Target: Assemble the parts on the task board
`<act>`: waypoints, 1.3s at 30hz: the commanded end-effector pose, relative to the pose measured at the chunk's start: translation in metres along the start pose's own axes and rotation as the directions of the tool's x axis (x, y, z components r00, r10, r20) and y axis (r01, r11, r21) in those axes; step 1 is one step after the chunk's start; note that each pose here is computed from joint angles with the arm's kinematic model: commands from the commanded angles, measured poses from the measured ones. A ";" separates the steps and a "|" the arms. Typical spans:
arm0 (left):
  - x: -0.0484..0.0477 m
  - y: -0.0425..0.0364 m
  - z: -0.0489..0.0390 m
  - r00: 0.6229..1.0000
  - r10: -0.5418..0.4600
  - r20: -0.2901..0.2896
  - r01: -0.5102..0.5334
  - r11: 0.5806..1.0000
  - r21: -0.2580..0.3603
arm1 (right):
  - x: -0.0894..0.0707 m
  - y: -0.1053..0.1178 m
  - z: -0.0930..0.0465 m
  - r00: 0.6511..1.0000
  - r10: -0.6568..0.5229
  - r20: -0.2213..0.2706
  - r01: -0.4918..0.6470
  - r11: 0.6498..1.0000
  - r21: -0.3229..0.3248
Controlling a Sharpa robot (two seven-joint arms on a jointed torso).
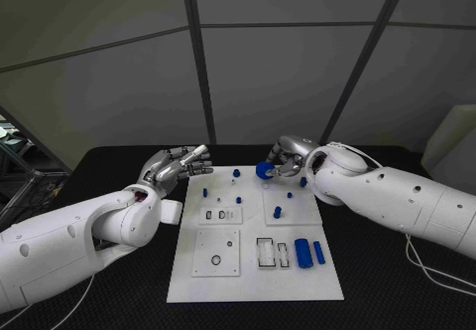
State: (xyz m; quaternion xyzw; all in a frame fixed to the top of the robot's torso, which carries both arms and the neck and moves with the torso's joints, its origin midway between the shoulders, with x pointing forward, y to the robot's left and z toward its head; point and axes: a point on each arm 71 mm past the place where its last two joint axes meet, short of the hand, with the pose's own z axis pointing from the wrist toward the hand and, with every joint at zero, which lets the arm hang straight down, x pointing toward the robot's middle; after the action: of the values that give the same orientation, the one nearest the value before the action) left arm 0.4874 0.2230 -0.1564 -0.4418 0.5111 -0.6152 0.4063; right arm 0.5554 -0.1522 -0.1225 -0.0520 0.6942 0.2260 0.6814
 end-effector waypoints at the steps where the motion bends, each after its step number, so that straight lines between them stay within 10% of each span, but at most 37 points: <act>1: 0.0020 -0.0015 0.0007 1.000 -0.001 -0.017 0.001 1.000 0.007 | -0.004 0.019 -0.001 0.990 -0.101 0.094 0.106 0.993 -0.056; 12: 0.0013 -0.0014 0.0010 1.000 0.000 -0.014 0.000 1.000 0.009 | 0.026 0.062 0.003 0.978 -0.191 0.087 0.202 0.970 -0.137; 39: 0.0031 -0.0015 0.0015 1.000 -0.002 -0.017 0.002 1.000 0.009 | 0.049 0.081 0.023 0.969 -0.242 0.057 0.248 0.958 -0.144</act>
State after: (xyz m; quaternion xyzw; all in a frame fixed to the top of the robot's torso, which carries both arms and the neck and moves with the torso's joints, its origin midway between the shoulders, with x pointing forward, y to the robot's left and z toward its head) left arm 0.4879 0.2217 -0.1566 -0.4415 0.5117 -0.6157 0.4050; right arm 0.5419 -0.0596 -0.1508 -0.1795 0.6552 0.1952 0.7073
